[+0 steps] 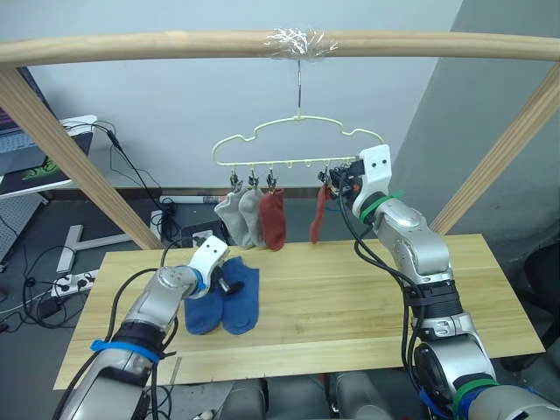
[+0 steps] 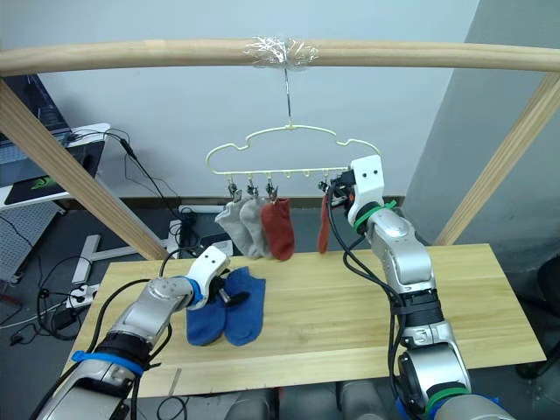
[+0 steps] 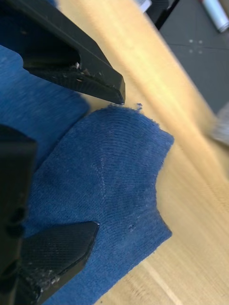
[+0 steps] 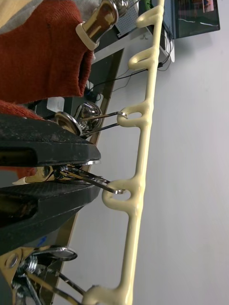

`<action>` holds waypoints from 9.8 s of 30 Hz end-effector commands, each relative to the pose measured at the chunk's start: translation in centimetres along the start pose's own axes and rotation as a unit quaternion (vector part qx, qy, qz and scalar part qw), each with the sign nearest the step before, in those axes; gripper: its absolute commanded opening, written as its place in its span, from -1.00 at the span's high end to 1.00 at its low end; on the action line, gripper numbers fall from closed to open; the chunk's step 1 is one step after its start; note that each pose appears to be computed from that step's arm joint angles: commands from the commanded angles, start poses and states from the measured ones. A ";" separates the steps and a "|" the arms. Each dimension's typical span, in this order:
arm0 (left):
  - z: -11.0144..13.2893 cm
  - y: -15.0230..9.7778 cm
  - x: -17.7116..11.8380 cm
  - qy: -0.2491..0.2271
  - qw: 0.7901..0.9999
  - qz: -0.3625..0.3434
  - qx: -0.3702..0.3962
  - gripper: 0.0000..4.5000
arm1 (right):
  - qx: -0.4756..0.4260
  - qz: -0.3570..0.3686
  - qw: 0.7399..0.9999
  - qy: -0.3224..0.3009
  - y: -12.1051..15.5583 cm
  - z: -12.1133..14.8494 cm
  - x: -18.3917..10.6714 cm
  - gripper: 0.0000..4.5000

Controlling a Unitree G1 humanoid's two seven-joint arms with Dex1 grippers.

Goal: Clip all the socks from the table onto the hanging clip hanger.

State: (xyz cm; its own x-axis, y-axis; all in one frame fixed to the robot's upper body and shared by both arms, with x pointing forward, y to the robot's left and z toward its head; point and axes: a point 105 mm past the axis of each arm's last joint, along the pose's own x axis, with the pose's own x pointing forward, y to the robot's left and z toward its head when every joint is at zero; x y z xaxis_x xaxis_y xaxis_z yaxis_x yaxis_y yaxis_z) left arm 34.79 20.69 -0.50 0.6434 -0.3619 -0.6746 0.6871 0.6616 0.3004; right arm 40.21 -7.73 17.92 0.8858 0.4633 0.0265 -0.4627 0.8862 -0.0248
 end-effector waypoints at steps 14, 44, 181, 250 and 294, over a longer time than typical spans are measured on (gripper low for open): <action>-1.8 -3.1 0.7 -0.010 0.998 -0.041 -0.049 0.98 | 0.000 0.021 0.999 -0.028 1.3 1.6 -0.3 0.97; 6.1 -7.1 -0.9 -0.183 0.980 -0.070 -0.045 0.52 | 0.001 0.016 0.999 -0.028 1.1 1.7 -0.3 0.97; 21.7 -5.6 -7.0 -0.412 0.905 -0.059 0.087 0.18 | -0.019 -0.130 0.991 -0.012 -3.5 1.1 -2.2 -0.18; 5.5 0.5 -5.4 -0.166 0.984 0.058 -0.019 -0.99 | -0.007 -0.060 0.997 -0.045 -2.4 2.3 -0.1 1.00; 12.4 -10.1 -2.5 -0.224 0.938 -0.242 -0.111 1.00 | -0.004 -0.046 0.999 -0.029 -1.6 1.9 -0.2 1.00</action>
State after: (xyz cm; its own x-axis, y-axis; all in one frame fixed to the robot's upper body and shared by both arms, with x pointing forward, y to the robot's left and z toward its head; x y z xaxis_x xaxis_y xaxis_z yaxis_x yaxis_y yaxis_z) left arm 30.51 8.37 4.76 0.4051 -0.8314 -0.3803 0.8486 0.4967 -0.1821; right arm 41.09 -9.49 18.12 0.9284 0.3705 0.0276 -0.3700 0.9288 -0.0224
